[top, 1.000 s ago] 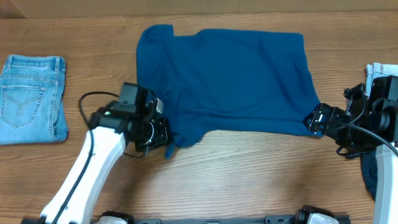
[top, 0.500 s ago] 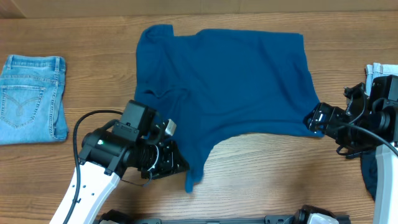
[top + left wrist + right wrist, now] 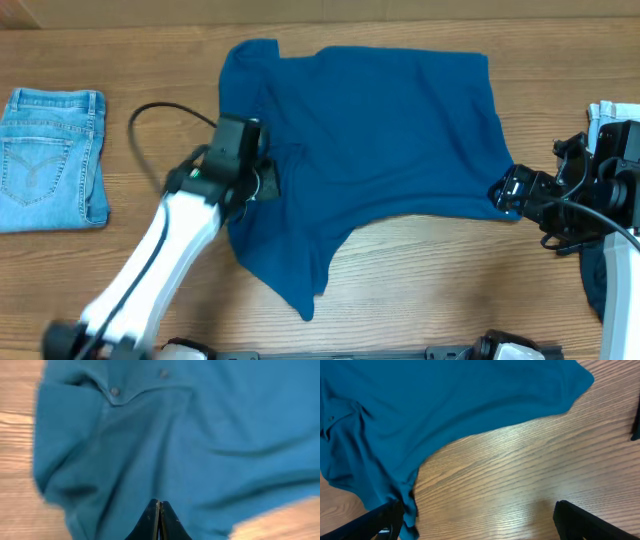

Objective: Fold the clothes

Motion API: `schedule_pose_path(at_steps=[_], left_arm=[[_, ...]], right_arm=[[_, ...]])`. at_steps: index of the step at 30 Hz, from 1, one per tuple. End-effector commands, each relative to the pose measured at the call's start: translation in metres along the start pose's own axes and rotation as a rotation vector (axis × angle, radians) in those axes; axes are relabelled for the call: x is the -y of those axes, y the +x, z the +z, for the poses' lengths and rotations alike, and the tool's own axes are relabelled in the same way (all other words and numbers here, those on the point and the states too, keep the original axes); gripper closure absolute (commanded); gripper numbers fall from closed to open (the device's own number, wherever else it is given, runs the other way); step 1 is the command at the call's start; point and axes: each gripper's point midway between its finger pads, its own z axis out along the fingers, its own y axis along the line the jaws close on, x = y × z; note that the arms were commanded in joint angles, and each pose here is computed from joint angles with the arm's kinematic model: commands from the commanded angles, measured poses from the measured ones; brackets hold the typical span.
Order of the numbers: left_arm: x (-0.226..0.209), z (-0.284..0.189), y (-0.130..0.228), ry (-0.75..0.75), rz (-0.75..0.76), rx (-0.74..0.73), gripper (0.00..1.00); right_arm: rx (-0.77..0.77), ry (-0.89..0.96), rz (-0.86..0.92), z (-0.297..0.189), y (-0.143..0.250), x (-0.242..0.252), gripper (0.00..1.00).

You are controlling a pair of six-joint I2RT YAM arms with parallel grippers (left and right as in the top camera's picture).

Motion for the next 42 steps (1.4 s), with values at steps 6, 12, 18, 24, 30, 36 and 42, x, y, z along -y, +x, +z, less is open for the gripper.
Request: schedule_pose_path(at_steps=[6,12,18,24,30,36,42], left_arm=[[-0.066,0.114,0.031,-0.11,0.018,-0.271,0.96],[-0.153,0.132,0.051,-0.355,-0.115,-0.356,0.96],[-0.22,0.118,0.028,-0.491,-0.274,-0.256,0.95],[-0.208,0.116,-0.019,-0.374,-0.23,-0.176,0.85],[-0.162,0.098,-0.049,-0.139,-0.183,-0.221,0.67],[-0.098,0.047,-0.078,0.039,-0.061,-0.2,0.61],[-0.046,0.025,0.002,0.025,0.058,-0.489,0.55]], right_arm=[[0.007,0.0,-0.005,-0.001,0.0,-0.001,0.0],[0.008,0.0,-0.005,-0.001,-0.001,-0.001,0.0],[0.021,-0.003,-0.008,-0.001,-0.004,-0.002,0.0],[0.028,-0.026,-0.012,0.001,-0.009,-0.005,0.0],[-0.073,-0.01,0.02,0.03,-0.018,0.002,0.0],[-0.216,0.014,0.068,0.09,-0.037,0.018,0.0],[-0.385,0.193,0.169,0.142,-0.028,0.06,0.0]])
